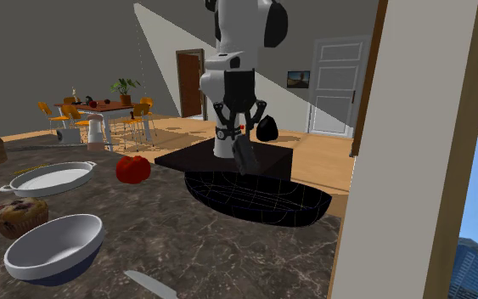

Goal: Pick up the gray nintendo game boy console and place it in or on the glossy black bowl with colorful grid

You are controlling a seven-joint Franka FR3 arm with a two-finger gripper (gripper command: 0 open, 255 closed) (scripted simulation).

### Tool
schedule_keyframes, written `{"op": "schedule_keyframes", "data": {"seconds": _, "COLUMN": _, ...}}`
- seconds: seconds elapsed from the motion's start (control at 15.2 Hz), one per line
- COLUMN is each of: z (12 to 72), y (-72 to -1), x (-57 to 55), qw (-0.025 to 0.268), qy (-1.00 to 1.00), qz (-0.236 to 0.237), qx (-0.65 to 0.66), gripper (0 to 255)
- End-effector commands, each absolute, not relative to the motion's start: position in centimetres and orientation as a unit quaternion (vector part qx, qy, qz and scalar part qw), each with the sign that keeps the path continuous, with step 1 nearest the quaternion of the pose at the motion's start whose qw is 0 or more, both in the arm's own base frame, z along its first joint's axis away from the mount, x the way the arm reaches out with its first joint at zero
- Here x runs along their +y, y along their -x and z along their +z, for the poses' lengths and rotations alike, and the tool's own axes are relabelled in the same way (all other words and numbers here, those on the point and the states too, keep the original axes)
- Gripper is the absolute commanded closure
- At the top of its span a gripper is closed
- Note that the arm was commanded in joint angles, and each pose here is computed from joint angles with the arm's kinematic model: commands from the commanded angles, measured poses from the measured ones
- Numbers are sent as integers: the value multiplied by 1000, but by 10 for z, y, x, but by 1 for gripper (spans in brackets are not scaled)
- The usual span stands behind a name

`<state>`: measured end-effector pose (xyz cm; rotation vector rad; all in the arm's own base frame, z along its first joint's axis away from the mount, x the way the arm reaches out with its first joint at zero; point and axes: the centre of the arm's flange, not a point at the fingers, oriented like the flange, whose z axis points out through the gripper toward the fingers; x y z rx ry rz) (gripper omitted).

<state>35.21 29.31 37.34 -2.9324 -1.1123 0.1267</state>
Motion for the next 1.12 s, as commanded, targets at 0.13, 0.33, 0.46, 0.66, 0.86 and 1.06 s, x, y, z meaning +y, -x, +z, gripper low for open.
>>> {"op": "schedule_keyframes", "data": {"seconds": 0.13, "z": 373, "y": -352, "x": 293, "qw": 1, "qy": 934, "qz": 40, "qx": -354, "gripper": 255}}
{"op": "schedule_keyframes", "data": {"seconds": 0.33, "z": 373, "y": -352, "x": 293, "qw": 1, "qy": 934, "qz": 40, "qx": -354, "gripper": 0}}
{"op": "schedule_keyframes", "data": {"seconds": 0.46, "z": 373, "y": -352, "x": 293, "qw": 1, "qy": 934, "qz": 40, "qx": -354, "gripper": 0}}
{"op": "schedule_keyframes", "data": {"seconds": 0.66, "z": 373, "y": -352, "x": 293, "qw": 1, "qy": 934, "qz": 40, "qx": -354, "gripper": 0}}
{"op": "schedule_keyframes", "data": {"seconds": 0.86, "z": 412, "y": -355, "x": 294, "qw": 1, "qy": 934, "qz": 40, "qx": -354, "gripper": 0}}
{"op": "schedule_keyframes", "data": {"seconds": 1.06, "z": 423, "y": -356, "x": 295, "qw": 1, "qy": 934, "qz": 40, "qx": -354, "gripper": 0}}
